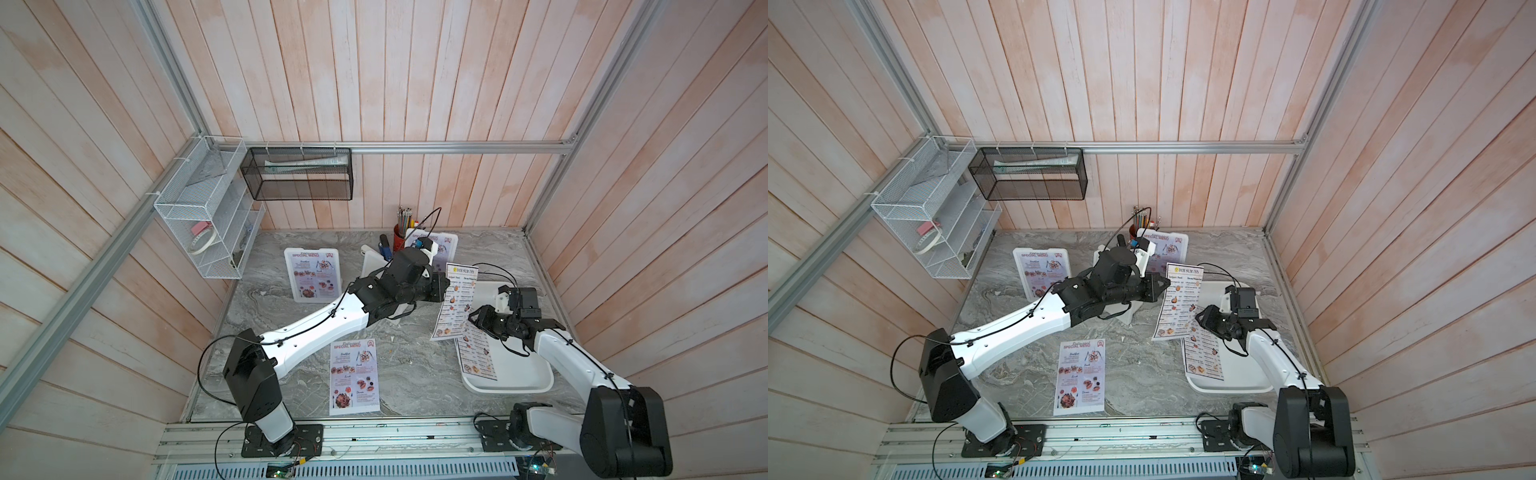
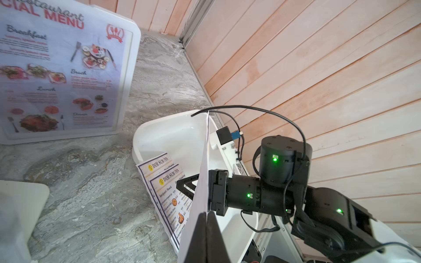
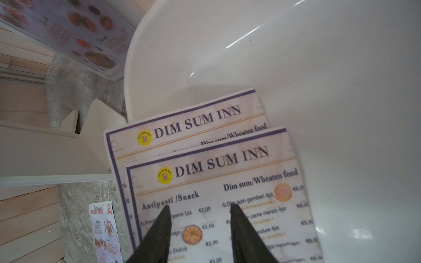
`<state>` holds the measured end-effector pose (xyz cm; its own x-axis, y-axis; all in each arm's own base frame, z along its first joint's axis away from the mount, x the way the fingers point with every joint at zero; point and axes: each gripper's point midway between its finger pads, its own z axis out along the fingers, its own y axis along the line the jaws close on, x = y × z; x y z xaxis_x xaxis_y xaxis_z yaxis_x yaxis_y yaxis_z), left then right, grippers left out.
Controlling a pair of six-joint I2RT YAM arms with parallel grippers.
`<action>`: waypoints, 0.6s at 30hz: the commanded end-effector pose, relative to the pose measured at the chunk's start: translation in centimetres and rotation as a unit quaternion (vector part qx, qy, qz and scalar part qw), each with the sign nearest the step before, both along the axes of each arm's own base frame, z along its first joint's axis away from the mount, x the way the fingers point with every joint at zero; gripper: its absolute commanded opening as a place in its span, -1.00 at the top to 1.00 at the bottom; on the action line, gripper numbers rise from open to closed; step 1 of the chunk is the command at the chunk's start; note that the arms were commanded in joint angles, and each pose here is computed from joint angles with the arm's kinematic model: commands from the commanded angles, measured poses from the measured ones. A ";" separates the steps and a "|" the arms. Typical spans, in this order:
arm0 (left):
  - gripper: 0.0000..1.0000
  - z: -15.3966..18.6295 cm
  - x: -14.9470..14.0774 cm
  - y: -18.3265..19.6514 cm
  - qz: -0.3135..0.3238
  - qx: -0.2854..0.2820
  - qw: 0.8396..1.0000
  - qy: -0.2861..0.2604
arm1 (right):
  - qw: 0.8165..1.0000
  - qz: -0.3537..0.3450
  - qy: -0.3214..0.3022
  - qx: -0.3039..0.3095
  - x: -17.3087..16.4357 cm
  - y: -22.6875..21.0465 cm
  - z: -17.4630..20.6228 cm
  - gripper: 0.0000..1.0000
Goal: Replace the menus in the menu holders
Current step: Adjust the menu at the storage box.
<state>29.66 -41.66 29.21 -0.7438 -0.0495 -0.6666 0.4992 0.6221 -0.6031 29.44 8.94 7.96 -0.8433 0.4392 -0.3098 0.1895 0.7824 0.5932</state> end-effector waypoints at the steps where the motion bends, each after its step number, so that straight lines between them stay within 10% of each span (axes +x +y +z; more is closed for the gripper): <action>1: 1.00 -1.0 -0.2 1.2 0.007 0.030 1.000 -0.001 | 0.999 -0.010 0.017 0.030 -0.1 0.8 -1.6 0.15; 18: 1.00 0.6 -1.1 3.2 0.012 0.045 0.999 -0.019 | 0.991 -0.094 0.068 -0.066 -1.4 -4.8 -6.9 0.13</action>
<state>28.96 -38.93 29.67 -0.7247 -0.0240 -0.6886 0.4885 0.6869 -0.5381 29.39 6.93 3.02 -0.8052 0.5366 -0.2526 0.3285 0.7581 0.5633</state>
